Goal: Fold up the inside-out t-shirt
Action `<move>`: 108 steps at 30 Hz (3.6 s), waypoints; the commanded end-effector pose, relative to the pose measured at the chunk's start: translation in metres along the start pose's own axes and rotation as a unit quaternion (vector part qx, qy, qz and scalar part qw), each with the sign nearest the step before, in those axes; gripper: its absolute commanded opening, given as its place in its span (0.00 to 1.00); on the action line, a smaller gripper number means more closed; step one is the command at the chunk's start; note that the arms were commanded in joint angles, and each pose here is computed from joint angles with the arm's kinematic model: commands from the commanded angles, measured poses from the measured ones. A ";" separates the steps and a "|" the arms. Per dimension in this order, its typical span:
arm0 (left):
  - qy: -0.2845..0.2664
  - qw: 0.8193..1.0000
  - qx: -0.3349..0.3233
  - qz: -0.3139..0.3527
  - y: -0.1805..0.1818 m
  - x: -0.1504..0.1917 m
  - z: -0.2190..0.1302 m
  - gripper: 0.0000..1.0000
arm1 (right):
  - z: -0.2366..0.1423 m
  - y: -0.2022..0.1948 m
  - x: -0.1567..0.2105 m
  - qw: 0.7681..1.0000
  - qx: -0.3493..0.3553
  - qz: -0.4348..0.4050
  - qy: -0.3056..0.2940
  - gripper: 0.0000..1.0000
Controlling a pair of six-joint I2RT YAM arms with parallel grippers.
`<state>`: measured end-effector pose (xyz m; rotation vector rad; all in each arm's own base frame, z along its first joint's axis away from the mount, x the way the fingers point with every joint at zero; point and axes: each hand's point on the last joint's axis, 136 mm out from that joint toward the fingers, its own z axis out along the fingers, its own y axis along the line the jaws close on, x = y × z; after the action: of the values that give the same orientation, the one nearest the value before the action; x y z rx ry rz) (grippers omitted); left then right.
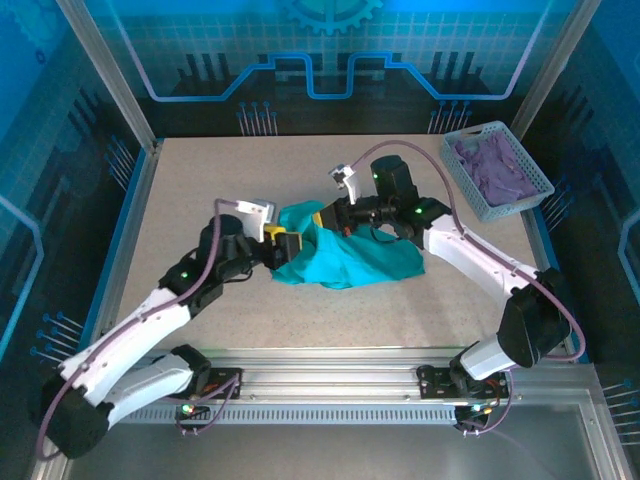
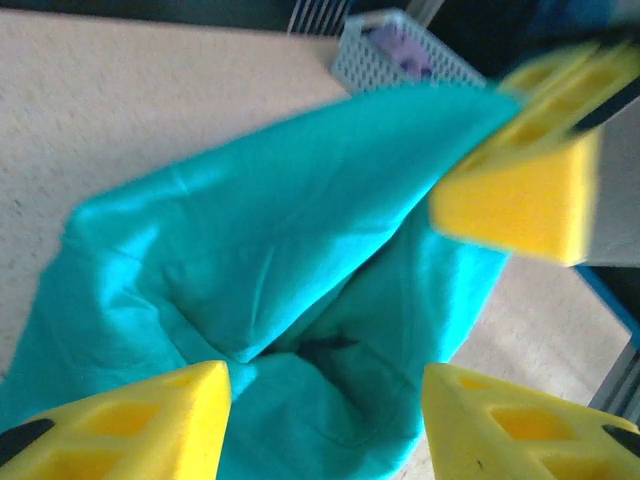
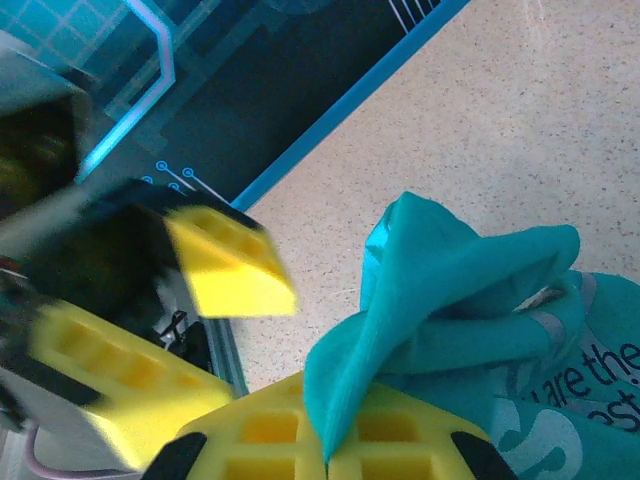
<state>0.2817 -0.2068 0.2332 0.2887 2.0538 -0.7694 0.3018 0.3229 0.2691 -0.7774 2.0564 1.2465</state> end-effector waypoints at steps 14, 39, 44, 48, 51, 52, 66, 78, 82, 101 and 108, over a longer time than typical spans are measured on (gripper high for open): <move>-0.006 0.997 -0.003 0.076 -0.004 -0.030 0.039 0.39 | -0.011 -0.004 -0.004 1.000 -0.003 0.003 0.006 0.00; 0.022 0.985 0.096 -0.144 -0.053 -0.045 -0.003 0.00 | -0.048 -0.050 -0.010 0.919 0.357 -0.167 -0.004 0.36; 0.013 0.985 0.091 -0.146 -0.051 -0.049 -0.002 0.00 | -0.042 0.000 0.016 0.929 0.289 -0.229 -0.019 0.43; 0.014 0.985 0.091 -0.144 -0.050 -0.048 -0.001 0.00 | -0.028 0.016 0.032 0.938 0.251 -0.240 -0.011 0.45; 0.014 0.985 0.091 -0.143 -0.050 -0.047 -0.002 0.00 | -0.016 0.016 0.030 0.941 0.244 -0.236 -0.012 0.45; 0.012 0.985 0.092 -0.143 -0.050 -0.047 -0.002 0.00 | -0.013 0.014 0.026 0.939 0.248 -0.237 -0.012 0.45; -0.028 0.991 -0.019 -0.127 -0.003 -0.050 0.000 0.08 | -0.015 0.043 0.025 0.983 0.058 -0.169 -0.027 0.00; -0.016 0.996 0.011 -0.092 -0.007 -0.029 -0.007 0.38 | -0.029 0.043 0.003 0.994 -0.047 -0.067 -0.066 0.00; -0.006 0.996 0.039 -0.084 -0.017 -0.018 -0.008 0.47 | -0.031 0.041 -0.002 0.994 -0.054 -0.064 -0.068 0.00; 0.062 0.990 0.002 -0.130 0.017 0.038 0.045 0.32 | -0.062 0.038 -0.032 0.987 -0.079 -0.061 -0.124 0.00; 0.012 0.996 0.018 -0.083 0.005 0.014 0.021 0.39 | -0.054 0.022 -0.013 0.992 -0.068 -0.056 -0.087 0.00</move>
<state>0.2953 -0.2205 0.1905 0.0919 2.1948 -0.9228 0.2848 0.2866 0.3133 -0.7596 1.7895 1.3477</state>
